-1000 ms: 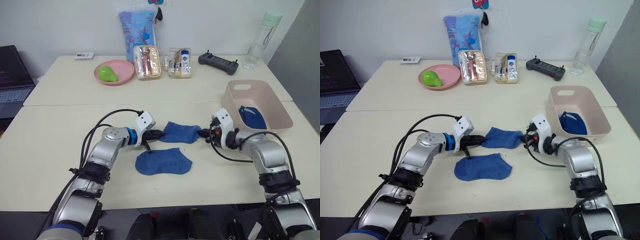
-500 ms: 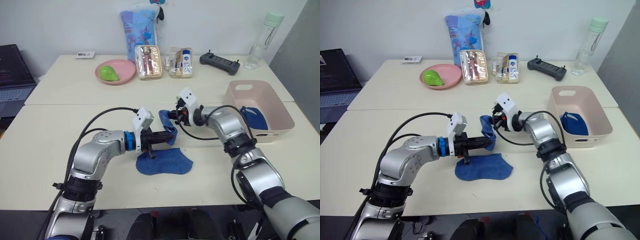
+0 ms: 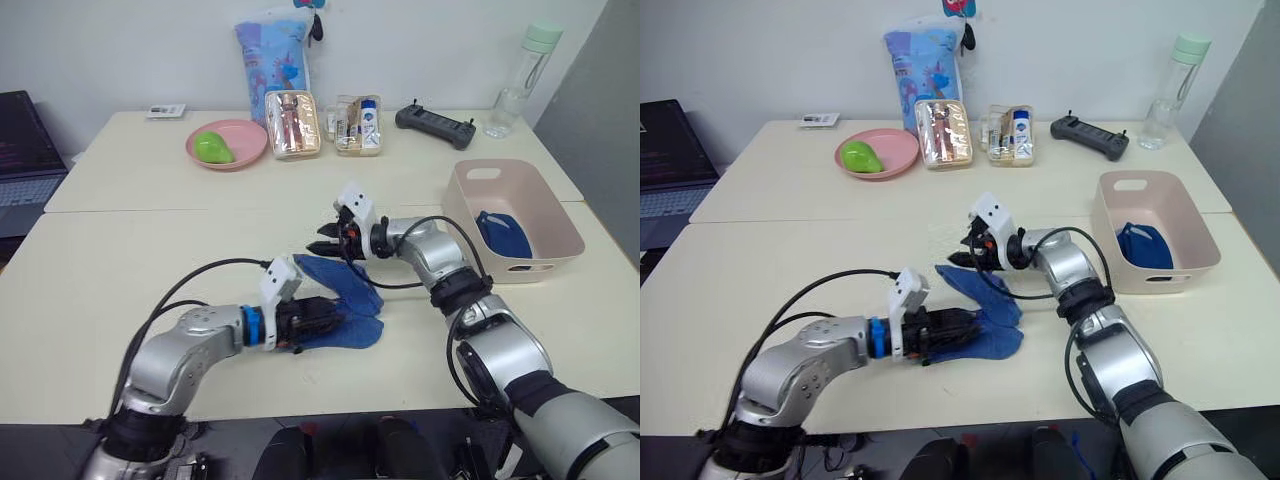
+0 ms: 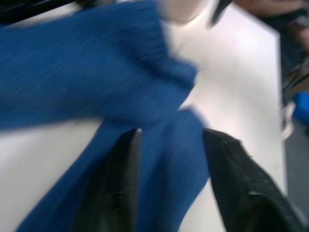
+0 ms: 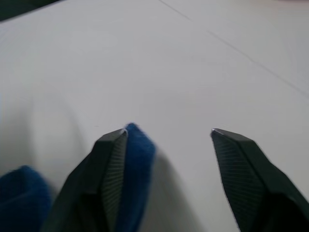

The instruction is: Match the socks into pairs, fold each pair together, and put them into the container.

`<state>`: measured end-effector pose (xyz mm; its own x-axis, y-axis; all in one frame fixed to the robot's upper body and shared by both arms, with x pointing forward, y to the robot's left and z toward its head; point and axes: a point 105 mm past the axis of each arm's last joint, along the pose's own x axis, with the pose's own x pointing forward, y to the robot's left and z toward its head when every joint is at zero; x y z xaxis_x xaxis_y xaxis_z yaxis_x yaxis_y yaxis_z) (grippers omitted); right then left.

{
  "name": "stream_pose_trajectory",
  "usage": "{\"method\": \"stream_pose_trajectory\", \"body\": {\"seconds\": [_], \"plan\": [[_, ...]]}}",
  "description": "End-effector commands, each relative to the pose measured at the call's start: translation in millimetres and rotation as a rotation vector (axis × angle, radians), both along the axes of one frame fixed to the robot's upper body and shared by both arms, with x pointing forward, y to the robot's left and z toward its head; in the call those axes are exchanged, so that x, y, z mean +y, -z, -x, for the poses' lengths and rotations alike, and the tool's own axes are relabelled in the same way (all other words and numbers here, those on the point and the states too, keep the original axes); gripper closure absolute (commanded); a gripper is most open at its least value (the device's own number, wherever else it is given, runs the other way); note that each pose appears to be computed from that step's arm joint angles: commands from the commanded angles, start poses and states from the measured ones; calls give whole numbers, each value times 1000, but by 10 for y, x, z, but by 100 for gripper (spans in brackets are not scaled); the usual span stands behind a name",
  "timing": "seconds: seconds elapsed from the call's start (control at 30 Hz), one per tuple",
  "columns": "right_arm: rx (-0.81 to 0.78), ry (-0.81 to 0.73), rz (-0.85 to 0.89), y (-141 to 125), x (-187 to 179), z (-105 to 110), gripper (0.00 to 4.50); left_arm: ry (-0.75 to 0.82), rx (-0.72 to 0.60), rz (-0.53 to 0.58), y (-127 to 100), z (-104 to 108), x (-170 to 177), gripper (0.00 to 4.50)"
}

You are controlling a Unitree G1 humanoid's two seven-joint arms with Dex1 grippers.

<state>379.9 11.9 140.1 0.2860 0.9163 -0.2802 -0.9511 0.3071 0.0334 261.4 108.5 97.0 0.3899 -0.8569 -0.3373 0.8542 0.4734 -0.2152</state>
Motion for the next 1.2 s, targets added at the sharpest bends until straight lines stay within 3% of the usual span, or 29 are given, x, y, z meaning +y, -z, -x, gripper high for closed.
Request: {"method": "stream_pose_trajectory", "body": {"seconds": [0.03, 0.1, 0.23, 0.33, 0.5, 0.63, 0.83, 0.97, 1.17, 1.2], "plan": [[-17, -151, -52, -229, 62, 295, 138, 50, -46, 31, -280, 114, 191, 158], [8, -170, -67, -273, -2, 404, 138, 27, -69, 31, -389, 74, 375, 158], [-70, -52, -20, -310, -330, 350, 138, -101, -182, -24, -503, -236, 711, 158], [-80, -25, 15, -291, -535, 456, 138, -142, -246, -62, -523, -399, 777, 158], [-123, -77, 195, -45, -796, 758, 138, -170, -300, -106, -436, -685, 748, 158], [-93, -120, 245, 134, -882, 990, 138, -173, -325, -152, -280, -946, 656, 158], [-97, -131, 287, 318, -797, 1111, 138, -107, -314, -221, -60, -1096, 497, 158], [-102, -139, 282, 381, -682, 1143, 138, -46, -273, -241, 38, -1044, 483, 249], [-112, -132, 287, 424, -620, 1079, 138, -6, -253, -223, 46, -978, 466, 447], [-121, -126, 296, 439, -631, 1052, 138, -9, -254, -222, 43, -980, 470, 447]]}}
